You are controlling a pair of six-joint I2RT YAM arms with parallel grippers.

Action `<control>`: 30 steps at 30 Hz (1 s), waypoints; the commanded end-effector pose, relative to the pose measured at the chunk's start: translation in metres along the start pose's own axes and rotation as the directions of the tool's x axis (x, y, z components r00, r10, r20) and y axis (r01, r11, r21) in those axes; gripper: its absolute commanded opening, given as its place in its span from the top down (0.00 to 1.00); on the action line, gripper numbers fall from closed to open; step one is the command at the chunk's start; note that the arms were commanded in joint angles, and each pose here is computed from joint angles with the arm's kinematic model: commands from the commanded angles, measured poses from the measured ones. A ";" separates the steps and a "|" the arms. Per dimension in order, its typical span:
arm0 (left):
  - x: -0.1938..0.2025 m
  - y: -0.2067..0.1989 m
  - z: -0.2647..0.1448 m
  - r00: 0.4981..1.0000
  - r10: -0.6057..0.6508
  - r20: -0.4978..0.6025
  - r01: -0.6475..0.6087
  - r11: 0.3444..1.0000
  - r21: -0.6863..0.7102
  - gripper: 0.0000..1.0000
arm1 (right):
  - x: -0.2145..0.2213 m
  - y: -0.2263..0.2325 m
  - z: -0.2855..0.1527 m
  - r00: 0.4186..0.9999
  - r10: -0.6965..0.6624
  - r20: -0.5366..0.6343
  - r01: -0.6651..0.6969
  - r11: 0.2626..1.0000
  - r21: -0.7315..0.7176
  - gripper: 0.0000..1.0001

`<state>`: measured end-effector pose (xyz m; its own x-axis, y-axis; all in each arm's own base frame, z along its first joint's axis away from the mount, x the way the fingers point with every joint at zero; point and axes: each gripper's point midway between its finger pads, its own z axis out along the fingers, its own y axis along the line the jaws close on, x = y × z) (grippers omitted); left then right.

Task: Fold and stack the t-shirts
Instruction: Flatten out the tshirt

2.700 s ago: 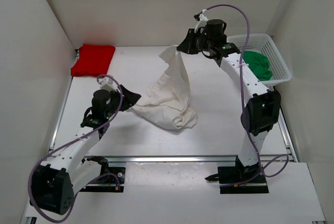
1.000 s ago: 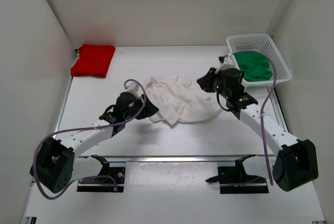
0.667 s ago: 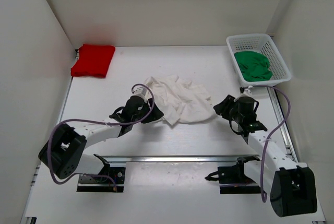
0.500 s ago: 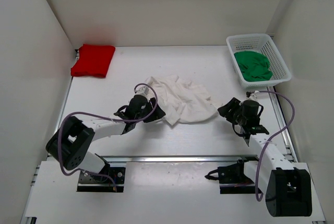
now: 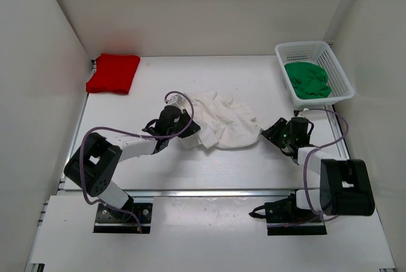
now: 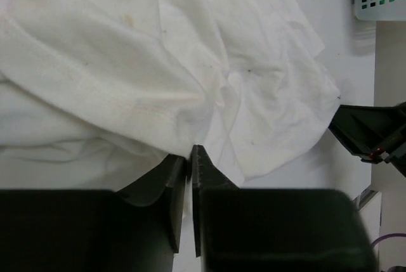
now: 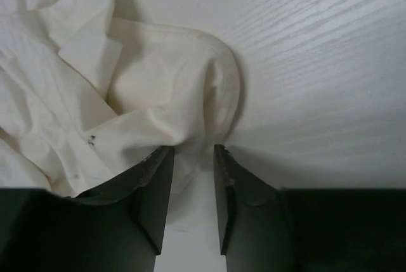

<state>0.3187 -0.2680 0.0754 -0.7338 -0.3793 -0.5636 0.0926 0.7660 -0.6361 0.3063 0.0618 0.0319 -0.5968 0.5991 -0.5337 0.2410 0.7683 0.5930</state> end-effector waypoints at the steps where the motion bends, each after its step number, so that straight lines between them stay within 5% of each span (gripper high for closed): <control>1: -0.019 -0.008 0.006 0.999 0.002 0.033 -0.003 0.999 0.032 0.82 | -0.027 0.026 0.012 0.998 -0.008 0.063 0.014 0.995 -0.100 0.72; 7: -0.029 -0.002 -0.007 0.999 -0.031 0.020 0.030 0.998 0.059 1.00 | -0.033 0.052 0.007 0.988 -0.099 0.114 0.113 0.986 -0.120 1.00; 12: -0.086 -0.021 -0.054 0.990 -0.055 0.131 0.035 0.988 0.150 1.00 | -0.051 0.104 -0.029 0.953 -0.217 0.212 0.251 0.956 -0.152 1.00; 19: -0.155 -0.033 -0.136 0.954 -0.097 0.282 0.027 0.970 0.243 1.00 | -0.090 0.202 -0.135 0.850 -0.330 0.411 0.446 0.866 -0.228 1.00; 27: -0.209 -0.019 -0.209 0.893 -0.087 0.441 -0.009 0.977 0.211 0.99 | -0.133 0.302 -0.251 0.740 -0.364 0.565 0.604 0.728 -0.323 1.00; 30: -0.217 -0.009 -0.214 0.880 -0.066 0.470 -0.011 0.987 0.161 0.99 | -0.149 0.300 -0.233 0.740 -0.389 0.548 0.605 0.741 -0.290 1.00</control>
<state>0.3388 -0.0879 0.3038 -0.3488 -0.6545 -0.6708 0.1927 0.6504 -0.7347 0.2728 0.1626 0.4339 -0.1118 0.3269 -0.9384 -0.4426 0.8291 0.3416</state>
